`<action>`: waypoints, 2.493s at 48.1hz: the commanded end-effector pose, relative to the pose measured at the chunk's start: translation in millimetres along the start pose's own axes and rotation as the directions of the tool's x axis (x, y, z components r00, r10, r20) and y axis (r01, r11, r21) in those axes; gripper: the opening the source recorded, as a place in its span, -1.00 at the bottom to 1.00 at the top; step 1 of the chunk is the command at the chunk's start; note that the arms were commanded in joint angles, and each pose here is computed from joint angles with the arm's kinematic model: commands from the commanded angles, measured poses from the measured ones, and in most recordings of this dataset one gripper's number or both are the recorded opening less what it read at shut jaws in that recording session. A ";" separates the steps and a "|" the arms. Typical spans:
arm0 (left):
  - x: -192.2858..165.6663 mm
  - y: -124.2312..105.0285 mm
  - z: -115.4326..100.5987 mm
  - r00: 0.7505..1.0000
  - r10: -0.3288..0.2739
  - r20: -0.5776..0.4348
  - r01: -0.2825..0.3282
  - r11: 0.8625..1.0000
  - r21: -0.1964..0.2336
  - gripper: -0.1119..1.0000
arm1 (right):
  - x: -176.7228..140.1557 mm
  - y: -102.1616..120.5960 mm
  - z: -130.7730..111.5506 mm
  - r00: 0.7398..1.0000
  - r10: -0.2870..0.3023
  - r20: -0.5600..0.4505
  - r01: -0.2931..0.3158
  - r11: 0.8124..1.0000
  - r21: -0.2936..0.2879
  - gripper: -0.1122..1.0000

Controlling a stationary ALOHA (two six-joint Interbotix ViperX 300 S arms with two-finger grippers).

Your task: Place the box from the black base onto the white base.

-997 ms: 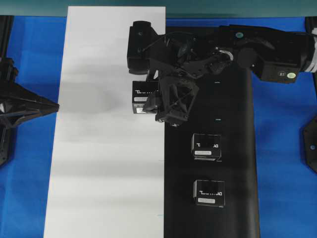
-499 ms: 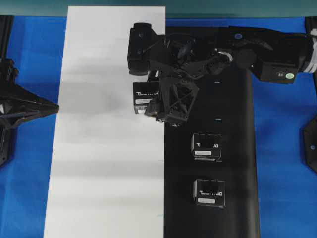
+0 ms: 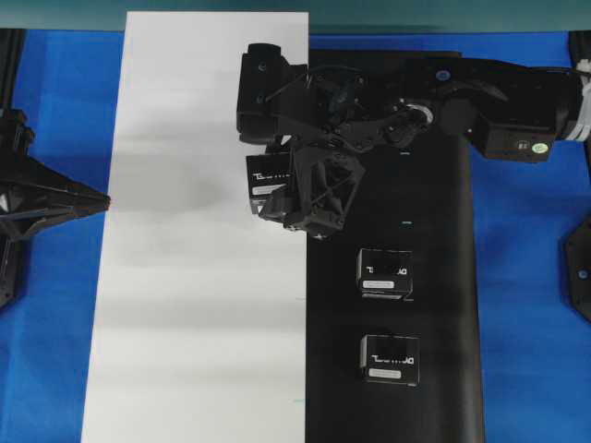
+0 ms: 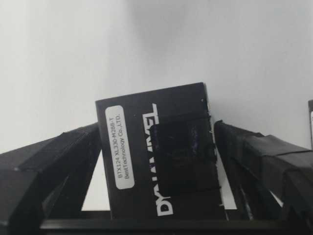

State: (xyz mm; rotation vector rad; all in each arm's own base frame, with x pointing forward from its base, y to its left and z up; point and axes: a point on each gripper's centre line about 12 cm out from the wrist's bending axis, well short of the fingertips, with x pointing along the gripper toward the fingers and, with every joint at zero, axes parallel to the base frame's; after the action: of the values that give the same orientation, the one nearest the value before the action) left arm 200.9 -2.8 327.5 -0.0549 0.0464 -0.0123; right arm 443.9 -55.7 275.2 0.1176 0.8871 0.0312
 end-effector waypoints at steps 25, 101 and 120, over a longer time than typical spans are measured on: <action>-4.3 -1.5 12.2 1.000 -0.005 0.023 0.005 1.000 0.003 -0.81 | -63.5 8.5 25.1 0.983 -0.015 0.185 0.011 1.000 0.027 0.98; -7.1 -9.6 12.5 0.998 -0.047 0.031 0.047 0.999 0.001 -0.81 | -194.0 56.6 -158.9 0.865 0.034 0.501 -0.010 0.999 -0.050 0.98; -7.6 -12.3 12.8 0.998 -0.061 0.033 0.061 0.998 0.001 -0.81 | -201.0 59.9 -179.3 0.844 0.053 0.533 -0.020 0.997 -0.068 0.98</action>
State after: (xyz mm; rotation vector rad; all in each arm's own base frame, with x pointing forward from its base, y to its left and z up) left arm 192.9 -13.6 331.5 -0.0554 0.0388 -0.0689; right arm 180.4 5.0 323.6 0.0778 0.3349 0.0606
